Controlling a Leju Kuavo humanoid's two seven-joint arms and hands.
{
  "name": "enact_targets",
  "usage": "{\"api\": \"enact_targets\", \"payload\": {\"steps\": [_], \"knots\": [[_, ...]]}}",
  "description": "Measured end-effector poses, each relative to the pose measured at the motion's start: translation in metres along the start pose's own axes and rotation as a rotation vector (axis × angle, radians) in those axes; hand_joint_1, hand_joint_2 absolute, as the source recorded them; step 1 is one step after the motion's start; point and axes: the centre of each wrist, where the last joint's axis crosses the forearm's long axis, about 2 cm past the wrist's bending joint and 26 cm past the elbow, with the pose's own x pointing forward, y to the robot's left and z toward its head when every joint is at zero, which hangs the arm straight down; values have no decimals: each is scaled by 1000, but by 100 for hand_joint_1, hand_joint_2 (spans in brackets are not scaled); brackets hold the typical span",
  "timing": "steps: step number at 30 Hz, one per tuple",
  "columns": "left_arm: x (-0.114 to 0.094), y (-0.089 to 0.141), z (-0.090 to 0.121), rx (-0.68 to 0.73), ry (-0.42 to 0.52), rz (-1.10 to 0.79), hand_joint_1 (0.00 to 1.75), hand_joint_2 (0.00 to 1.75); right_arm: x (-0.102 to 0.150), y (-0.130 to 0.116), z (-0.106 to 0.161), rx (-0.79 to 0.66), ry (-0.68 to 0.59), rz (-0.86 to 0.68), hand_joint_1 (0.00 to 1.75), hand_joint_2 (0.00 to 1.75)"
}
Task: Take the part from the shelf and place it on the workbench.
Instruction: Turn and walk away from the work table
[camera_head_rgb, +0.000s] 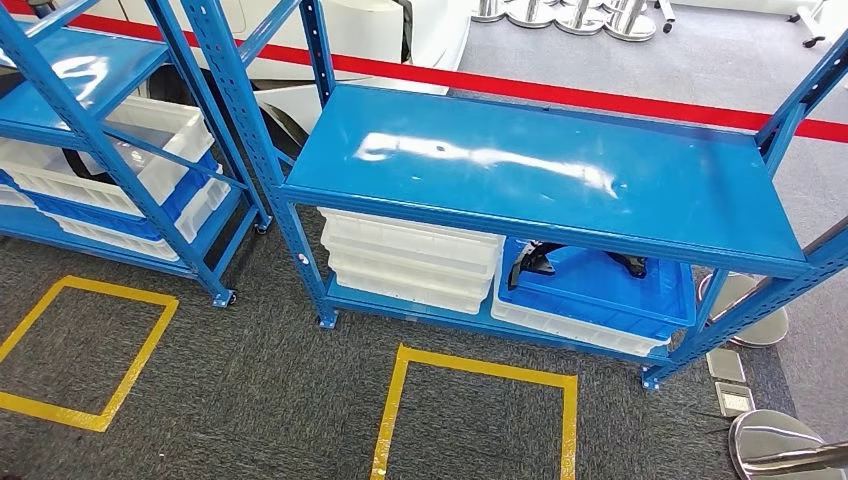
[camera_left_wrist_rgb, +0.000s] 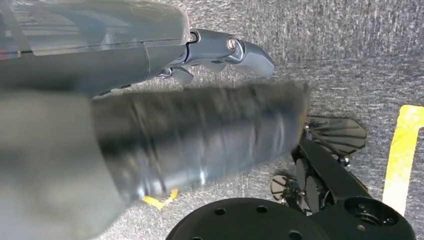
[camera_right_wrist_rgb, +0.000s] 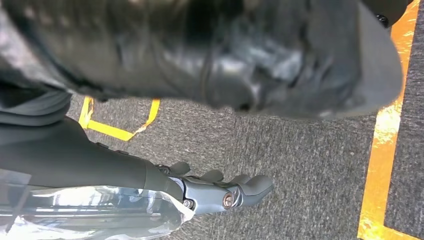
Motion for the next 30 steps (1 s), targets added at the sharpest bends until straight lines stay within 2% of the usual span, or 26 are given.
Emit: {"api": "enact_targets", "payload": {"steps": [4, 8, 12, 14, 16, 20, 28, 30], "knots": [[10, 8, -2, 14, -28, -2, 0, 175, 5, -2, -2, -7, 0, -12, 0, 175], [41, 31, -6, 45, -124, 15, 0, 175, 28, -7, -7, -37, 6, -85, 0, 175], [78, 63, -8, 68, -304, 90, 0, 175, 57, -13, -13, -108, 84, -335, 0, 175], [84, 69, -7, 78, -344, 115, 0, 175, 63, -17, -14, -125, 113, -413, 0, 175], [87, 72, -7, 83, -354, 126, 0, 175, 63, -19, -15, -133, 125, -411, 0, 175], [89, 76, -7, 99, -361, 132, 0, 0, 65, -21, -15, -146, 133, -398, 0, 175], [92, 77, -7, 113, -373, 148, 0, 0, 66, -22, -15, -170, 124, -398, 0, 175], [92, 77, -7, 114, -372, 151, 0, 0, 66, -22, -15, -171, 126, -397, 0, 87]]}}
